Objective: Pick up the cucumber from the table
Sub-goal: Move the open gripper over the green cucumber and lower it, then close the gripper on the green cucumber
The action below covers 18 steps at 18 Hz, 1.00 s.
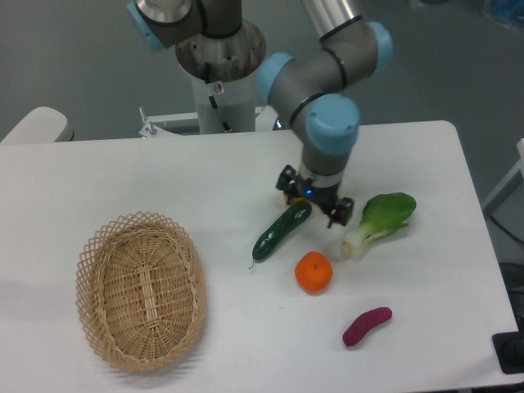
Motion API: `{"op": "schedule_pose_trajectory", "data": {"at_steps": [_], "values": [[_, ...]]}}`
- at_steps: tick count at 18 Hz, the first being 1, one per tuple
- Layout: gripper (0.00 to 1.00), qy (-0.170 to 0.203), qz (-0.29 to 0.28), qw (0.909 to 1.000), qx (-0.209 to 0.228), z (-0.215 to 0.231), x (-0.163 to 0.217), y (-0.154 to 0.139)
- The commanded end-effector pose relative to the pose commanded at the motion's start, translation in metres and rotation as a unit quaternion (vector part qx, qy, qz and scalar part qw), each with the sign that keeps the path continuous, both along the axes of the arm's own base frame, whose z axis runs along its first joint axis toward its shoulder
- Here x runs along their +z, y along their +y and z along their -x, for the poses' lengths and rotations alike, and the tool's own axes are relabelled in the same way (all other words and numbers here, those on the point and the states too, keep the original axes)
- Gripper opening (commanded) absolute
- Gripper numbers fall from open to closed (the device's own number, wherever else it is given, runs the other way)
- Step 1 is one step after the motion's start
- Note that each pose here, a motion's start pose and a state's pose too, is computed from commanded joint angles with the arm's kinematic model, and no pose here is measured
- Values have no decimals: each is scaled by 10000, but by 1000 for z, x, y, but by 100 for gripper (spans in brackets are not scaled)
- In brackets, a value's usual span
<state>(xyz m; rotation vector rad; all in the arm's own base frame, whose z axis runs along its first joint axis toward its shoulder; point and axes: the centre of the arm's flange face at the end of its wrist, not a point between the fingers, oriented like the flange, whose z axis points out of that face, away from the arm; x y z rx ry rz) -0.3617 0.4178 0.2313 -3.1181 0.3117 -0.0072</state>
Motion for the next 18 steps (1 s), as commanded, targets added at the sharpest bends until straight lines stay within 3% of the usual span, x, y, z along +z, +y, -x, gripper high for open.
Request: {"op": "schedule_pose_trajectory", "data": {"at_steps": [7,13,15,17,18], "values": [[100,18,34,9991,-422,-20,-34,-2],[99,-20,88,9990,-446,-18,-49,1],[78,-31,85,9990,-446,-19,-49,1],[47,-8,51,9989,-461,-16,-46,4],[38,-1,47,9990,-453,-15,-45,3]]}}
